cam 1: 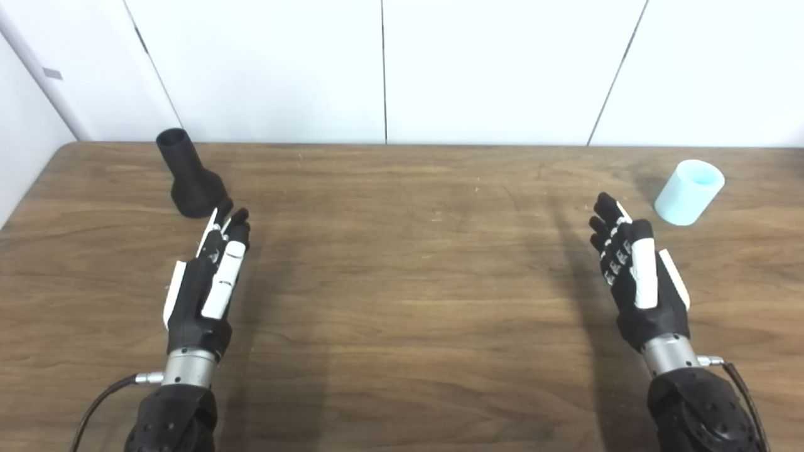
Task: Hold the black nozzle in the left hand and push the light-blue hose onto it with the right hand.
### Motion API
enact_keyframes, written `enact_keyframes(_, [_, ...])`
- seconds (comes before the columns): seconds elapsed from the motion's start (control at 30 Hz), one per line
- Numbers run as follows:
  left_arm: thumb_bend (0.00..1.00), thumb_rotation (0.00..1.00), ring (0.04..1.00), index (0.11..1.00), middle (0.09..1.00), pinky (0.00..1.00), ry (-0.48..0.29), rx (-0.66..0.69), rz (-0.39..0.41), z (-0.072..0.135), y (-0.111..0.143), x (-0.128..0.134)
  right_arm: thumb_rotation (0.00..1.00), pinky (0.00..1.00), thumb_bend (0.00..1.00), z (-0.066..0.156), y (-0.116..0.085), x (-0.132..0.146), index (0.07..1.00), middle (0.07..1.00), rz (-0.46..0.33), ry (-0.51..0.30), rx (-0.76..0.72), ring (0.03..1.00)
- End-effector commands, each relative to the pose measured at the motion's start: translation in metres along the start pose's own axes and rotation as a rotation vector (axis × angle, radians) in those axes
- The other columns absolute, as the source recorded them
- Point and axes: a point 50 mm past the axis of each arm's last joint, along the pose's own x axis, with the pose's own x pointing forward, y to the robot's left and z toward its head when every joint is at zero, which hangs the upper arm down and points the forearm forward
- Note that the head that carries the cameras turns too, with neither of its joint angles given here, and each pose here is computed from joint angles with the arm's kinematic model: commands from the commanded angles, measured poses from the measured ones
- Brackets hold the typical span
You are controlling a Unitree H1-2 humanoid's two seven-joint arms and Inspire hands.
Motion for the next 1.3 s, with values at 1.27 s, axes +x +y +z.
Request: enact_keyframes(1.27, [0.43,0.74,0.965,0.959,0.951,0.98,-0.046,0.015,0.02,0.008,0.005,-0.001,1.0,1.0,0.54,0.014,0.007,0.009,0.975,0.991,0.038,-0.086,-0.008,1.0])
